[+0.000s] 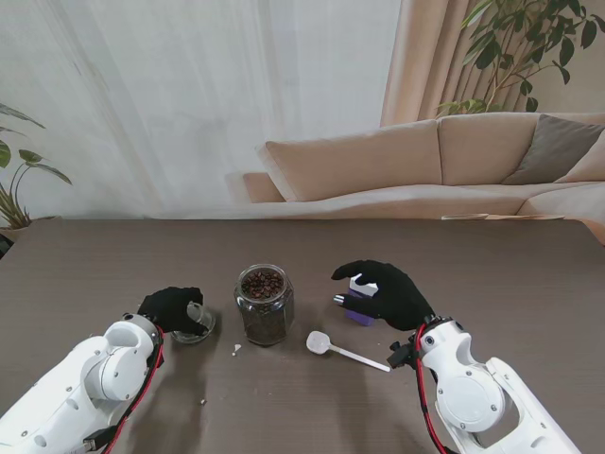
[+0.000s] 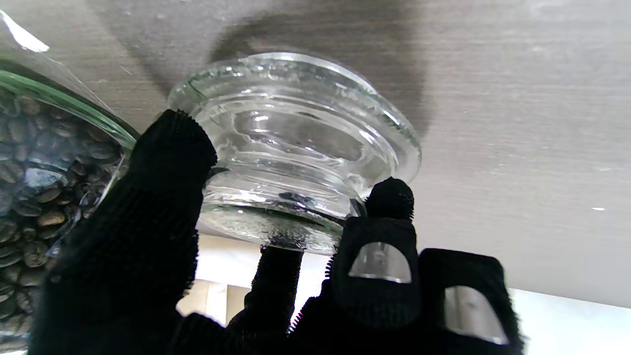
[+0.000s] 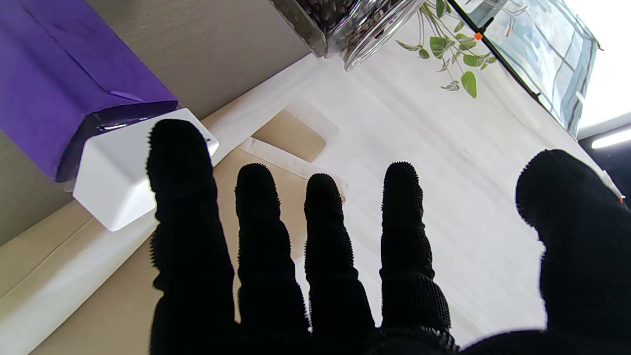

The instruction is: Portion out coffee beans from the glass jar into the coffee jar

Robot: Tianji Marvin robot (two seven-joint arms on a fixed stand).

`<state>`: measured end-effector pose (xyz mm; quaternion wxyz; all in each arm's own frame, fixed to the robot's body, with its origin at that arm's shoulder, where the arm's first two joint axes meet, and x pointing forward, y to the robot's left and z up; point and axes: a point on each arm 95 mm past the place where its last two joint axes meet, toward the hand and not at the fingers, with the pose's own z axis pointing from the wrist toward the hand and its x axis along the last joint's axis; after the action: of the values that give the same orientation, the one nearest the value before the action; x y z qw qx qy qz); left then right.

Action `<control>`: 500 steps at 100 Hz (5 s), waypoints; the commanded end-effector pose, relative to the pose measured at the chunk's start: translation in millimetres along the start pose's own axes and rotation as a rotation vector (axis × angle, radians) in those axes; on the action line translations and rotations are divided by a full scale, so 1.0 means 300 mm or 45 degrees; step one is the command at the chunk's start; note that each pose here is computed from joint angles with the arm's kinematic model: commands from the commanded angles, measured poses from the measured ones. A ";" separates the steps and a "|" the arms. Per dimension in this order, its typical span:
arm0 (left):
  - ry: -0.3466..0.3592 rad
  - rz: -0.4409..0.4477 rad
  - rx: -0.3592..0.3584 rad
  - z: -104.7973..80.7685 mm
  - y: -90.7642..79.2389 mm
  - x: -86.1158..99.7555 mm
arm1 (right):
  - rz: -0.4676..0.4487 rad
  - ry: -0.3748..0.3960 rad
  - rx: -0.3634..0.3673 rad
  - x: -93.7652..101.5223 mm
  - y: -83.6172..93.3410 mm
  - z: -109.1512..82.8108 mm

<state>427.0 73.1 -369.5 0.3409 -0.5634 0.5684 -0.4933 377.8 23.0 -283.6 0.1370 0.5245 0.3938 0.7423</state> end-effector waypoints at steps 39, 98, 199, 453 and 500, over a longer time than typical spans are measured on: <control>-0.018 -0.104 -0.035 -0.039 0.067 -0.011 | 0.026 0.001 0.036 0.011 -0.024 -0.006; 0.009 -0.127 0.005 -0.072 -0.022 -0.007 | 0.037 -0.002 0.049 0.011 -0.032 -0.005; 0.212 0.104 0.051 -0.115 -0.332 0.089 | 0.043 -0.008 0.042 0.001 -0.024 -0.002; 0.567 0.250 -0.096 0.116 -0.405 0.488 | 0.089 -0.028 0.029 -0.020 -0.016 0.007; 0.563 0.309 -0.095 0.089 -0.409 0.478 | 0.094 -0.031 0.032 -0.018 -0.018 0.006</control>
<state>473.7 -56.6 -235.6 0.2477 -0.3839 0.7038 -0.5441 383.1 20.5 -288.6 0.1154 0.5467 0.3769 0.7388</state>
